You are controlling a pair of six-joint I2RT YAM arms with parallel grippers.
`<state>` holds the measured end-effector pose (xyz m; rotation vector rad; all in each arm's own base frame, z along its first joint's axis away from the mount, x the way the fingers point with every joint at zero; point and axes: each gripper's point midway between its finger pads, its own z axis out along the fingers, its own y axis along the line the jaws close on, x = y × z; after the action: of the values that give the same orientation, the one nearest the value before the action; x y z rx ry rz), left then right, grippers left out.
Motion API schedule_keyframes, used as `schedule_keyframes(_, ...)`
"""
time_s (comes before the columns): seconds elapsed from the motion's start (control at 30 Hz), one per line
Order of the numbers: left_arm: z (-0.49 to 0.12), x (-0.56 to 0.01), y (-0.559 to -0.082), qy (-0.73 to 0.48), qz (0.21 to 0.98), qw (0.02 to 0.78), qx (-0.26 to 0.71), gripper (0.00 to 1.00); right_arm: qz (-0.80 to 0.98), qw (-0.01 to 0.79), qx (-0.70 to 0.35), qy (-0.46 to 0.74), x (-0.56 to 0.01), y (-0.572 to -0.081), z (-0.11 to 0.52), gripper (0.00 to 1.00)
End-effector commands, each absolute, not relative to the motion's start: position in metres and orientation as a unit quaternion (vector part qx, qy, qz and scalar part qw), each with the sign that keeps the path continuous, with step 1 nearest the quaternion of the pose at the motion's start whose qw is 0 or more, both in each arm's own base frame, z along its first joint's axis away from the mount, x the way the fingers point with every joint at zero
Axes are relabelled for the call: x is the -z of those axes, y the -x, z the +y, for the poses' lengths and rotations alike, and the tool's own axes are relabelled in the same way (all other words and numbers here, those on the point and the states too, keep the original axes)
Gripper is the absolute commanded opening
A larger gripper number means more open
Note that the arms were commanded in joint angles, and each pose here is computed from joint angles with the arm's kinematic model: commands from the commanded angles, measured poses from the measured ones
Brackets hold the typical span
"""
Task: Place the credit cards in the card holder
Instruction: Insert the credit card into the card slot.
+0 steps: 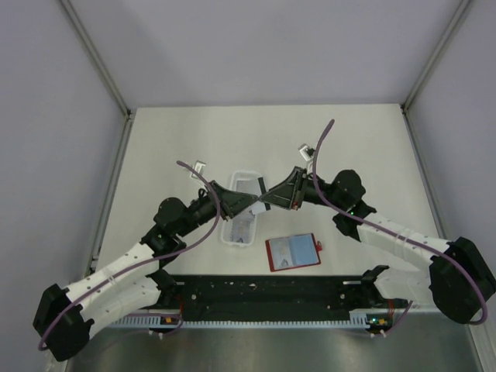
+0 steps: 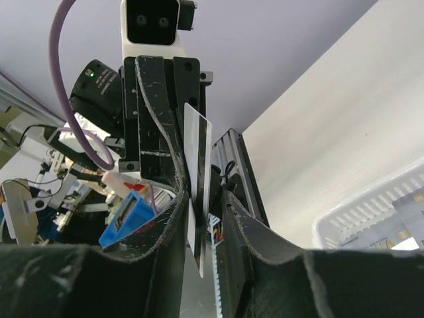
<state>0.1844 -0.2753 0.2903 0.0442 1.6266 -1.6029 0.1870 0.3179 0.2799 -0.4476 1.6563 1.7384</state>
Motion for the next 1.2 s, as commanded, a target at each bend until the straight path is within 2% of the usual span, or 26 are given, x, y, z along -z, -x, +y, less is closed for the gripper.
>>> schedule_keyframes(0.0,-0.275,-0.315,-0.18,-0.038,0.622,0.433,0.651,0.0,0.601,0.381,-0.673,0.201,-0.313,-0.184,0.318,0.27)
schedule_keyframes(0.17,-0.275,-0.314,-0.178,-0.041,0.622,0.432,0.652,0.0,0.6,0.381,-0.673,0.205,-0.314,-0.185,0.32,0.22)
schedule_keyframes(0.37,-0.277,-0.312,-0.176,-0.047,0.623,0.426,0.655,0.0,0.598,0.38,-0.675,0.206,-0.312,-0.185,0.32,0.01)
schedule_keyframes(0.53,-0.278,-0.311,-0.174,-0.055,0.622,0.423,0.656,0.0,0.602,0.384,-0.666,0.216,-0.312,-0.182,0.318,0.0)
schedule_keyframes(0.57,-0.276,-0.31,-0.175,-0.052,0.622,0.429,0.653,0.06,0.608,0.386,-0.659,0.216,-0.31,-0.183,0.317,0.0)
schedule_keyframes(0.67,-0.268,-0.305,-0.179,-0.046,0.633,0.449,0.629,0.42,0.651,0.401,-0.615,0.195,-0.298,-0.192,0.308,0.0)
schedule_keyframes(0.7,-0.265,-0.303,-0.18,-0.047,0.64,0.457,0.616,0.51,0.676,0.405,-0.589,0.178,-0.29,-0.198,0.302,0.0)
schedule_keyframes(0.73,-0.262,-0.301,-0.182,-0.046,0.646,0.465,0.604,0.59,0.7,0.418,-0.556,0.157,-0.282,-0.207,0.294,0.0)
schedule_keyframes(0.8,-0.255,-0.292,-0.187,-0.045,0.667,0.476,0.571,0.68,0.752,0.432,-0.484,0.115,-0.26,-0.22,0.273,0.0)
schedule_keyframes(0.9,-0.253,-0.275,-0.194,-0.06,0.703,0.476,0.525,0.66,0.819,0.426,-0.38,0.053,-0.221,-0.226,0.234,0.0)
schedule_keyframes(1.03,-0.261,-0.244,-0.197,-0.109,0.755,0.443,0.47,0.53,0.875,0.399,-0.274,-0.008,-0.175,-0.216,0.187,0.0)
schedule_keyframes(1.17,-0.266,-0.216,-0.193,-0.14,0.785,0.432,0.421,0.52,0.904,0.363,-0.225,-0.025,-0.14,-0.2,0.165,0.0)
